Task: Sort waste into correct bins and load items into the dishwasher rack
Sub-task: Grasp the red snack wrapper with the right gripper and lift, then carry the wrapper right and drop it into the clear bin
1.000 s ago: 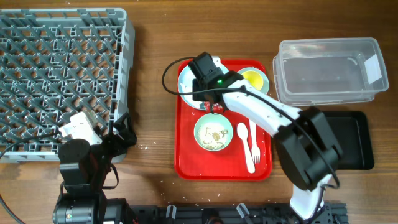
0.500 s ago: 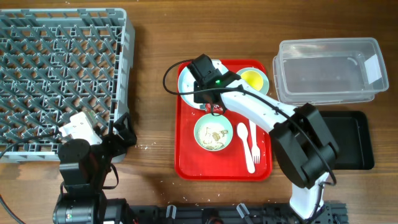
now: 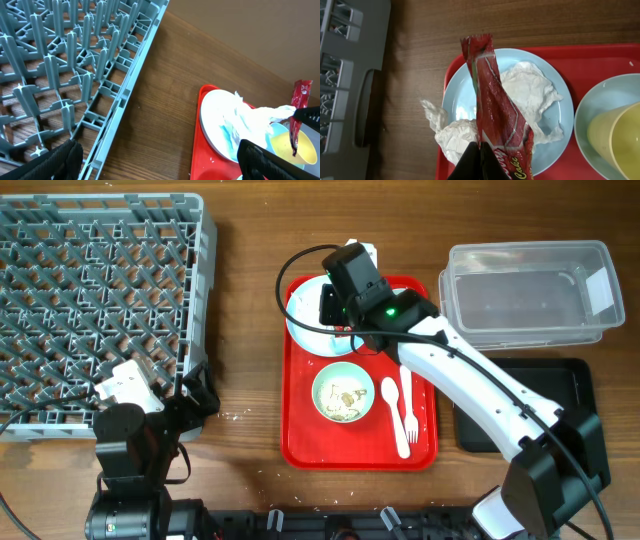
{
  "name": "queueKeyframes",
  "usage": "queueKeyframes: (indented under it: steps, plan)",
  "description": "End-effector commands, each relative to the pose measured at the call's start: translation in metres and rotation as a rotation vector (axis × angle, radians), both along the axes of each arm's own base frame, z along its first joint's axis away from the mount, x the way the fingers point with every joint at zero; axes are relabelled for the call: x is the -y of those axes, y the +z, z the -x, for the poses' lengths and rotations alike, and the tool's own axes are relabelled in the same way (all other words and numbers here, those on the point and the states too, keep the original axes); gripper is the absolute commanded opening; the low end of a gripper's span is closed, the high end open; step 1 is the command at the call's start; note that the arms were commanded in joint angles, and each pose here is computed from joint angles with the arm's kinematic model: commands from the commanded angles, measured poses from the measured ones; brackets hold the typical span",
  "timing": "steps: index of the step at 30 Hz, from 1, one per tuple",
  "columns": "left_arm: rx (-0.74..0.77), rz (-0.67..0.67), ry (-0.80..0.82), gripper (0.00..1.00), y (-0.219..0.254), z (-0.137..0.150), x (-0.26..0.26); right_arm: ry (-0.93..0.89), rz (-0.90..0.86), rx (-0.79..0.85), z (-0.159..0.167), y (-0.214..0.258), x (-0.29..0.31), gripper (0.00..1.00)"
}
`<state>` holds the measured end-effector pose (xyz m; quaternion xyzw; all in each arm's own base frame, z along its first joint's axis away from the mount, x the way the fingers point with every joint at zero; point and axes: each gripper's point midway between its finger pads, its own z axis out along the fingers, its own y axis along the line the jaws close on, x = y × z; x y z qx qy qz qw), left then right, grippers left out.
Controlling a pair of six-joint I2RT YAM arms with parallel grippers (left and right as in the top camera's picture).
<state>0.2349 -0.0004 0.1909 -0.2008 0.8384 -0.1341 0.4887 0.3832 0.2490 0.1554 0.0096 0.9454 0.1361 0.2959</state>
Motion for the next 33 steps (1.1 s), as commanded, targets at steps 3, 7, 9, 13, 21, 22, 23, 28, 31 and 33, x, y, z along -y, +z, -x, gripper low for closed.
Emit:
queueKeyframes:
  steps: [3, 7, 9, 13, 21, 22, 23, 28, 31, 33]
  plan:
    - [0.020, -0.025, 0.002, 1.00, 0.008, -0.001, -0.003, 0.027, -0.041, -0.011, 0.002, 0.007, -0.007, 0.04]
    - [0.020, -0.025, 0.002, 1.00, 0.008, -0.001, -0.003, 0.023, -0.010, -0.053, -0.001, -0.019, -0.009, 0.04]
    - [0.020, -0.025, 0.002, 1.00, 0.008, -0.001, -0.003, 0.022, 0.005, -0.077, -0.003, -0.036, -0.011, 0.04]
    - [0.020, -0.025, 0.002, 1.00, 0.008, -0.001, -0.003, 0.025, 0.022, -0.101, -0.005, -0.053, -0.012, 0.05]
    - [0.020, -0.025, 0.002, 1.00, 0.008, -0.001, -0.003, -0.021, -0.081, 0.048, -0.022, 0.023, 0.005, 0.04]
    - [0.020, -0.025, 0.002, 1.00, 0.008, -0.001, -0.003, -0.040, -0.101, 0.075, -0.026, 0.038, 0.014, 0.04]
    - [0.020, -0.025, 0.002, 1.00, 0.008, -0.001, -0.003, -0.057, -0.122, 0.099, -0.029, 0.052, 0.024, 0.04]
    - [0.020, -0.025, 0.002, 1.00, 0.008, -0.001, -0.003, -0.199, -0.245, 0.213, -0.044, 0.119, 0.110, 0.04]
    - [0.020, -0.025, 0.002, 1.00, 0.008, -0.001, -0.003, -0.356, -0.234, 0.228, -0.050, 0.126, 0.181, 0.04]
    - [0.020, -0.025, 0.002, 1.00, 0.008, -0.001, -0.003, -0.481, -0.206, 0.193, -0.050, 0.115, 0.234, 0.04]
